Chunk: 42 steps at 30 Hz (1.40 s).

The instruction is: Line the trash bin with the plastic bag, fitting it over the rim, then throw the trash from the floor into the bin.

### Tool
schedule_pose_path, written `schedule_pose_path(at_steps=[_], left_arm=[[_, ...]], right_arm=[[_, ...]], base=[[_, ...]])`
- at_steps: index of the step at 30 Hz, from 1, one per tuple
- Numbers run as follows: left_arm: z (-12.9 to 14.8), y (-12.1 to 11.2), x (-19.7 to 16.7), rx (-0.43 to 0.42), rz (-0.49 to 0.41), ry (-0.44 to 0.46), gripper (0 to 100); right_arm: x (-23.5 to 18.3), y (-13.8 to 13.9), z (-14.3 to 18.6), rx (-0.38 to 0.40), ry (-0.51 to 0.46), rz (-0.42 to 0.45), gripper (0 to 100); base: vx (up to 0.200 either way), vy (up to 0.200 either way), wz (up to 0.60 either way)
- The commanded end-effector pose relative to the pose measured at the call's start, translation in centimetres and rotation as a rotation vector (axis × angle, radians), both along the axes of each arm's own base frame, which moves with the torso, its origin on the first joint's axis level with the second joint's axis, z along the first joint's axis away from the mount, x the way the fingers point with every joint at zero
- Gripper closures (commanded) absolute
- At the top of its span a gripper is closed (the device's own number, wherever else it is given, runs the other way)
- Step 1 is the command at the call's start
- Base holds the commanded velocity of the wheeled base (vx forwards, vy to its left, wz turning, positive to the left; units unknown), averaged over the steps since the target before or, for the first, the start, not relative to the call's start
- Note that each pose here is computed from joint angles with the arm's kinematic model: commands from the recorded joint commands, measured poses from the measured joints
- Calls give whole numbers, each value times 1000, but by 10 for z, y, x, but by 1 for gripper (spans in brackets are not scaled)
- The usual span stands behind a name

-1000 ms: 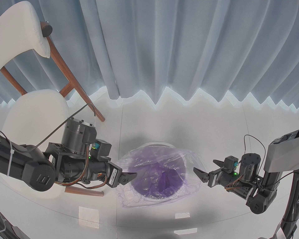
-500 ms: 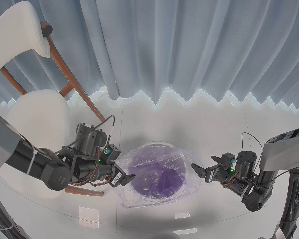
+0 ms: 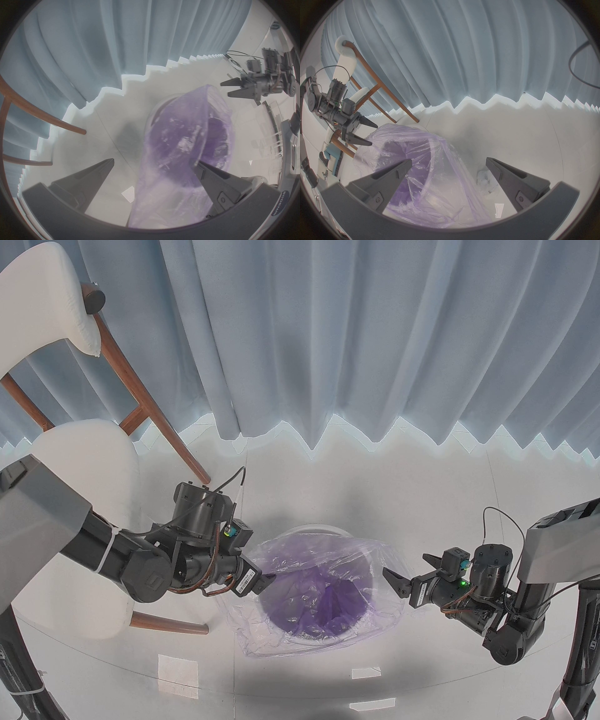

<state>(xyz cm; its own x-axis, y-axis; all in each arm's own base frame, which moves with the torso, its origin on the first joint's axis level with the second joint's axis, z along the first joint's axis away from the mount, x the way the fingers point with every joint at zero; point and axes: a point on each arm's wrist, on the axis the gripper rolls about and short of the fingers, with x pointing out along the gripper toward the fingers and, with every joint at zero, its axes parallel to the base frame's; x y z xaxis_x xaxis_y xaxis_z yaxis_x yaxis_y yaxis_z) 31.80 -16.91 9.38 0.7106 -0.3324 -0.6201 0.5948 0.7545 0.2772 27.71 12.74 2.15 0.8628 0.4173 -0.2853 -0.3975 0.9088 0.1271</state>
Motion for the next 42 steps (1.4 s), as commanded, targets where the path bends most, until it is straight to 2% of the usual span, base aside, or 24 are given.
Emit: schedule_pose_path(at_steps=[1,4,5,10,16,31,32,36,42], left_arm=[[-8,0,11,9,17,7,0],[-10,0,12,14,14,9,0],[-11,0,12,14,15,11,100],[-9,-3,16,1,10,-8,100],[16,-11,31,-49,22,-92,100],[17,-9,30,-72,42,-83,100],[17,-9,30,-72,42,-83,100],[17,-6,33,-81,58,-82,100],[20,-1,42,-170,128,-59,100]], right_arm=[[-1,2,1,5,-9,3,0],[-1,5,1,7,-11,4,0],[-2,6,1,6,-12,5,0],[1,7,-2,6,-12,5,0],[13,10,-7,11,-25,-2,0],[64,23,-10,73,-147,-23,0],[65,24,-9,75,-151,-23,100],[66,24,-10,82,-149,-20,100],[71,27,-7,100,-164,-5,100]], base=[[0,0,0],[0,0,0],[0,0,0],[0,0,0],[0,0,0],[0,0,0],[0,0,0],[0,0,0],[0,0,0]])
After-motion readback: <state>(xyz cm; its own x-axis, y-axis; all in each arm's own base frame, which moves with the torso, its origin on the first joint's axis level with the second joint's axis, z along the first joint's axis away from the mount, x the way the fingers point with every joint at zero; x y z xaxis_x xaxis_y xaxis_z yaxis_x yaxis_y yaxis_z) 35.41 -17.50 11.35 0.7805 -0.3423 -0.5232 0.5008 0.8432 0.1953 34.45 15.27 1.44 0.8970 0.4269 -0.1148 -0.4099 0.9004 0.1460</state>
